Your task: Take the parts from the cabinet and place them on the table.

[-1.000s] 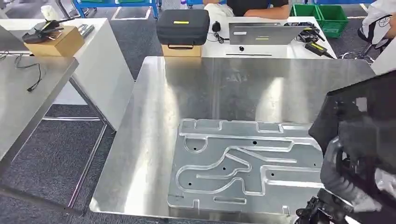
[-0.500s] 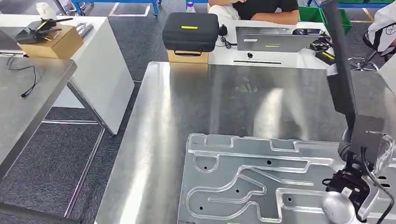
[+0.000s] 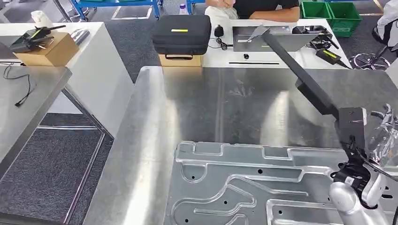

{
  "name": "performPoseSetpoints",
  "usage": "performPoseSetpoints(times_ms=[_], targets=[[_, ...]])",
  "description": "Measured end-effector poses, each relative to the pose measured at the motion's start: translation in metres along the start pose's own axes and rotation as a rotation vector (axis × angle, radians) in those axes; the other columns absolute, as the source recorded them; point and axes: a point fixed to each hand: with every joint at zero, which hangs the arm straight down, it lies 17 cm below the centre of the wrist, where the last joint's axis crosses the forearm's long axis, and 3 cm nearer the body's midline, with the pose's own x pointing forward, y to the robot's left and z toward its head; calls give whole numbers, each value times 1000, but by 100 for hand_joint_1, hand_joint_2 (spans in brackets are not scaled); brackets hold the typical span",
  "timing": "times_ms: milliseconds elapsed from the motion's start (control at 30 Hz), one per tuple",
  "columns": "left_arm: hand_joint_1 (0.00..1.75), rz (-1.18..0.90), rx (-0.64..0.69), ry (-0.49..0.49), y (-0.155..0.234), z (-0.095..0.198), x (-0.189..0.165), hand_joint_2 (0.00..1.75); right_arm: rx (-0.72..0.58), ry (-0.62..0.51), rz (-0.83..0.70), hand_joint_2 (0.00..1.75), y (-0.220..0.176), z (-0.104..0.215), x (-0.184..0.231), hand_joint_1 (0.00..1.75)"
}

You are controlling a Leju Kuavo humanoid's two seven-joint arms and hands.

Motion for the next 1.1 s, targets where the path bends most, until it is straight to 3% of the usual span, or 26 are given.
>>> performPoseSetpoints(times_ms=[500, 767, 1100], targets=[[0, 81, 52, 44, 5, -3, -1, 0, 109, 43, 3, 0, 41, 17, -17, 0], [0, 131, 74, 74, 12, -1, -10, 0, 208, 107, -92, 0, 69, 29, -24, 0], [0, 132, 110, 117, 19, -2, -17, 0, 227, 75, -198, 0, 78, 33, -11, 0]])
